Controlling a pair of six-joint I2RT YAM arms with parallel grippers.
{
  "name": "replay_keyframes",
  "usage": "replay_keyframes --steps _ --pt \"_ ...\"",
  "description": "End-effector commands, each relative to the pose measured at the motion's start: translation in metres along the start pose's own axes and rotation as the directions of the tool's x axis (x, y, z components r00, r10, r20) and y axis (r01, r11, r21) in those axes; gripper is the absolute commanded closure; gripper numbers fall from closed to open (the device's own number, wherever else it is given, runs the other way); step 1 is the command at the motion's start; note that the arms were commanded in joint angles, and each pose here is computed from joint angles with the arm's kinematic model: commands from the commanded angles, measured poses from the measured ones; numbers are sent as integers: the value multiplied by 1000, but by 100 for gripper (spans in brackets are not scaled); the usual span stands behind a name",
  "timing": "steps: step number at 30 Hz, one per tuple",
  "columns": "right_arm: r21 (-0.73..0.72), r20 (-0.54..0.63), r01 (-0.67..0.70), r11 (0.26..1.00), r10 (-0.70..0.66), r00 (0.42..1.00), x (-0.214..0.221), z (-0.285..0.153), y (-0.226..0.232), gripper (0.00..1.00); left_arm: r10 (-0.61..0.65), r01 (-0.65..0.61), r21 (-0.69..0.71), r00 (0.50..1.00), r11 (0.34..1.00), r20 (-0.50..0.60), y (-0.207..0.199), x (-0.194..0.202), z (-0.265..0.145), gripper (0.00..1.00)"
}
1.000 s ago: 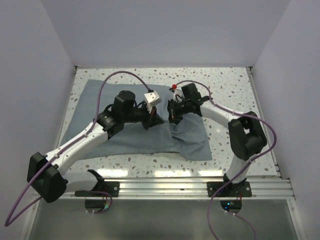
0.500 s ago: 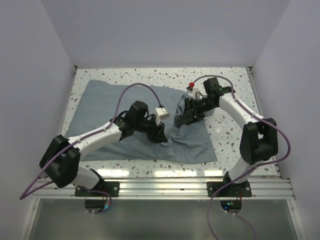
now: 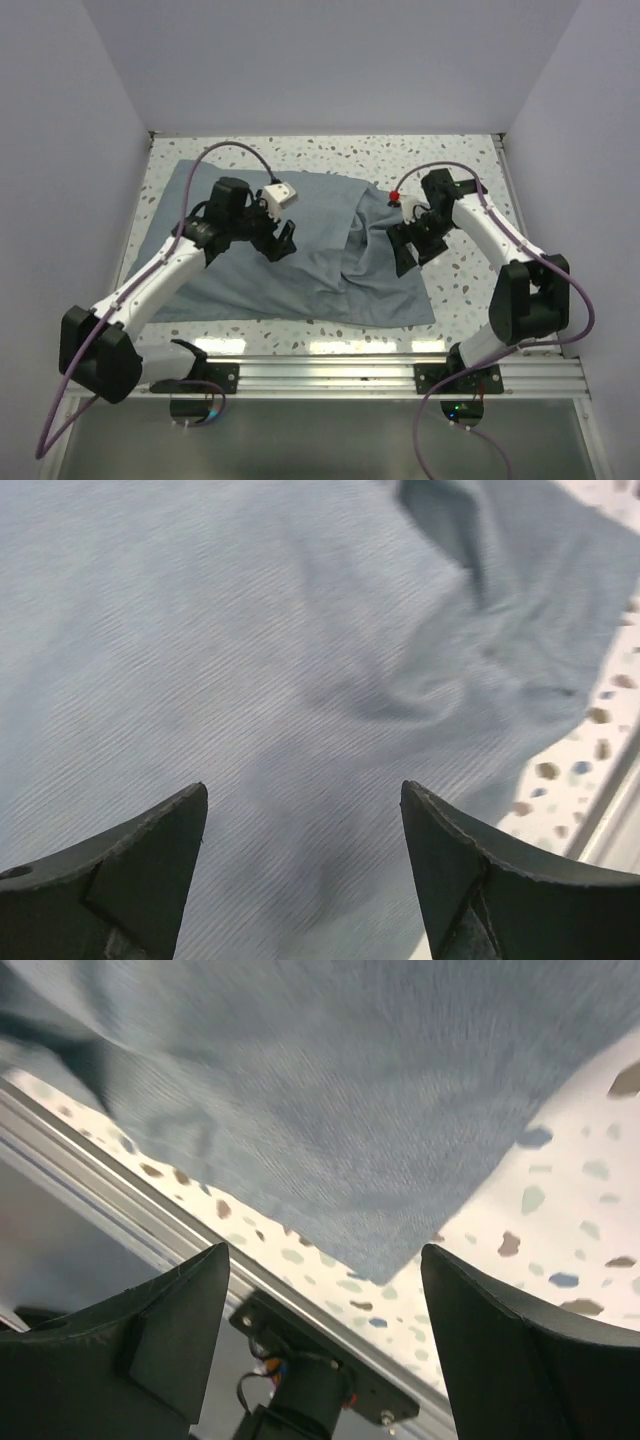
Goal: Put the pillow into the pillowcase
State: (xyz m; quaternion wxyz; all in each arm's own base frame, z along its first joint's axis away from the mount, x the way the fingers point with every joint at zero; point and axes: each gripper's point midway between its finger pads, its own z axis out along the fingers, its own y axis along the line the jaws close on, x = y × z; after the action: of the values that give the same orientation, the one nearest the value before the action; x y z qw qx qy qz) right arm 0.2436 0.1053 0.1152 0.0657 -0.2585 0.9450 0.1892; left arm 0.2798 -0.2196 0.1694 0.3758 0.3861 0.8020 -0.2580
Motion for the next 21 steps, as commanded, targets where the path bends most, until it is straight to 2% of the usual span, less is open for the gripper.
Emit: replay_keyframes --steps 1,4,7,8,9,11,12,13,14,15,16,17,18,19,21 --pt "98 -139 14 995 0 990 37 13 -26 19 8 -32 -146 987 989 -159 29 43 -35 18" --pt "124 -170 11 992 10 985 42 26 -38 19 -40 -16 -239 973 971 -227 59 76 -45 18" --pt "127 -167 -17 992 38 985 41 29 -49 19 -60 -17 -236 947 972 -316 72 112 -22 16" --pt "107 -166 -31 994 48 985 41 30 -50 4 -70 -2 -212 941 977 -332 72 116 -13 16" --pt "99 -164 -33 995 49 985 41 29 -52 1 -93 27 -181 924 983 -371 76 129 6 15" --pt "112 -140 -41 993 57 988 40 24 -63 1 -104 48 -153 918 987 -383 80 125 39 13" --pt "122 -128 -42 992 57 990 43 19 -72 1 -80 28 -151 932 988 -352 85 112 56 13" --pt "134 -125 -42 990 59 990 45 17 -77 1 -43 -2 -143 949 990 -313 82 82 75 13" --pt "151 -117 -38 988 56 992 47 14 -82 2 -51 3 -140 939 990 -339 84 87 98 13" --pt "158 -118 -31 987 50 992 50 11 -87 1 -51 5 -137 943 990 -328 84 76 113 13" --pt "169 -116 -46 985 66 991 54 8 -94 2 -65 27 -145 963 989 -261 83 37 130 13" --pt "171 -121 -51 984 73 990 58 5 -95 1 -96 66 -117 956 991 -278 80 41 150 13" --pt "178 -112 -61 982 82 990 61 0 -101 2 -114 88 -108 957 990 -268 79 31 157 13" --pt "184 -108 -65 981 85 990 63 -3 -103 1 -131 110 -110 969 988 -211 79 2 164 13" --pt "197 -103 -60 979 81 991 68 -7 -108 2 -121 104 -104 978 989 -169 83 -19 169 11"
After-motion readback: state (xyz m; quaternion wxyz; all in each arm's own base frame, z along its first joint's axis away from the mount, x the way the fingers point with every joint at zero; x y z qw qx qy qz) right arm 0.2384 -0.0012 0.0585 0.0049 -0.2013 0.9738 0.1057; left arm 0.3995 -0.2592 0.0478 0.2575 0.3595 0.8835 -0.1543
